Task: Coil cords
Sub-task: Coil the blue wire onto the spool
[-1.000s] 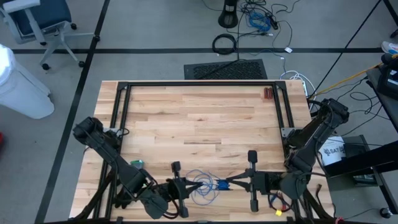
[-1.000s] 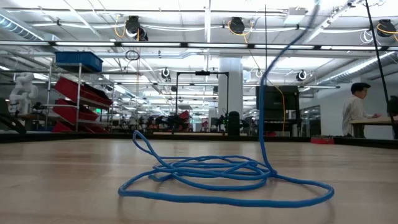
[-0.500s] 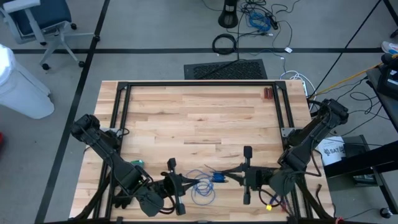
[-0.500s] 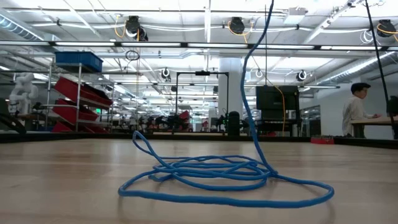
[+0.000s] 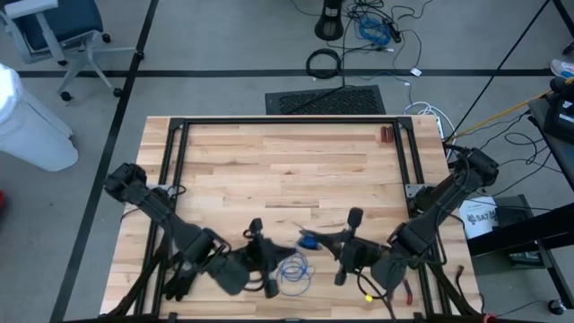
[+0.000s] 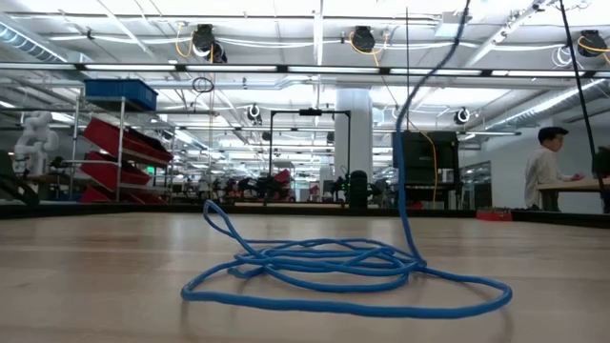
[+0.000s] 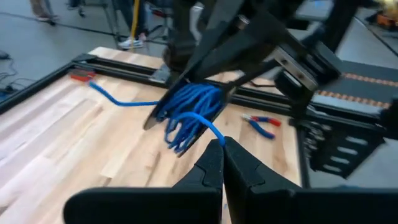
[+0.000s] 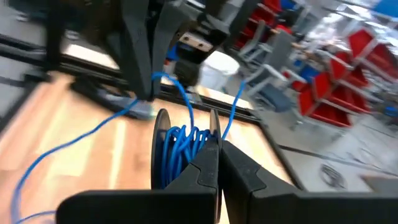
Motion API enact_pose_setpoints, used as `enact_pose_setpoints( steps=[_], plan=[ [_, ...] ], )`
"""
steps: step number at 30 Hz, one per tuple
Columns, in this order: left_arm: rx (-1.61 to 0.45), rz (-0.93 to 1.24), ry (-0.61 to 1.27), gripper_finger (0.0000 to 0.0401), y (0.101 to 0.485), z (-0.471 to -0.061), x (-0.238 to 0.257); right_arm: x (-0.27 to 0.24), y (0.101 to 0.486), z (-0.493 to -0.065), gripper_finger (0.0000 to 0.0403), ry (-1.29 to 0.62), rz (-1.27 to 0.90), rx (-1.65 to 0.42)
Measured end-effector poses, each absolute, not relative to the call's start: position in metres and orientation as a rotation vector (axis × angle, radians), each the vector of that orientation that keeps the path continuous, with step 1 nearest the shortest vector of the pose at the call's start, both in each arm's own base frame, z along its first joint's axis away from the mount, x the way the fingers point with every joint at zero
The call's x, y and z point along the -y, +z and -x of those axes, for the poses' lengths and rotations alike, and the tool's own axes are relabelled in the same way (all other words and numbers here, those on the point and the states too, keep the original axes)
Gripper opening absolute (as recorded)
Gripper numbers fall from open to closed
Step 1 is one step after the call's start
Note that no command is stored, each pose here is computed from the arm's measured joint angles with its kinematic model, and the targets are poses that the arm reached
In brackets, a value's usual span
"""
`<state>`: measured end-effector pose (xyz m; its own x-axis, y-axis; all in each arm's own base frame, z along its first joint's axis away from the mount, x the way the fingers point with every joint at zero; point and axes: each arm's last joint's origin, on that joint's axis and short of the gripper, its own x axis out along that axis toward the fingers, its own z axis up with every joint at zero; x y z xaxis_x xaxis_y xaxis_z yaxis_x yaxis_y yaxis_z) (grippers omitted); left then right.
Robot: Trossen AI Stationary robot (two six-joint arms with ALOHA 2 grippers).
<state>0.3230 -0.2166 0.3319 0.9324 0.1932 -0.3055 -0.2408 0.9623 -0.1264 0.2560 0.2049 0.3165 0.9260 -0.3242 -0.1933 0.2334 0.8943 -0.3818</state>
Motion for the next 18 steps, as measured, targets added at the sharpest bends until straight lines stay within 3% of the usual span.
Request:
enact_pose_setpoints(
  steps=[9,18],
  plan=[
    [-0.248,0.254,0.217,0.0002,0.339,-0.347,0.187,-0.202,0.315,-0.256,0.0,-0.471,0.333,-0.224],
    [-0.19,0.285,0.182,0.0002,0.346,-0.357,0.175,-0.196,0.313,-0.262,0.0,-0.535,0.28,-0.209]
  ],
)
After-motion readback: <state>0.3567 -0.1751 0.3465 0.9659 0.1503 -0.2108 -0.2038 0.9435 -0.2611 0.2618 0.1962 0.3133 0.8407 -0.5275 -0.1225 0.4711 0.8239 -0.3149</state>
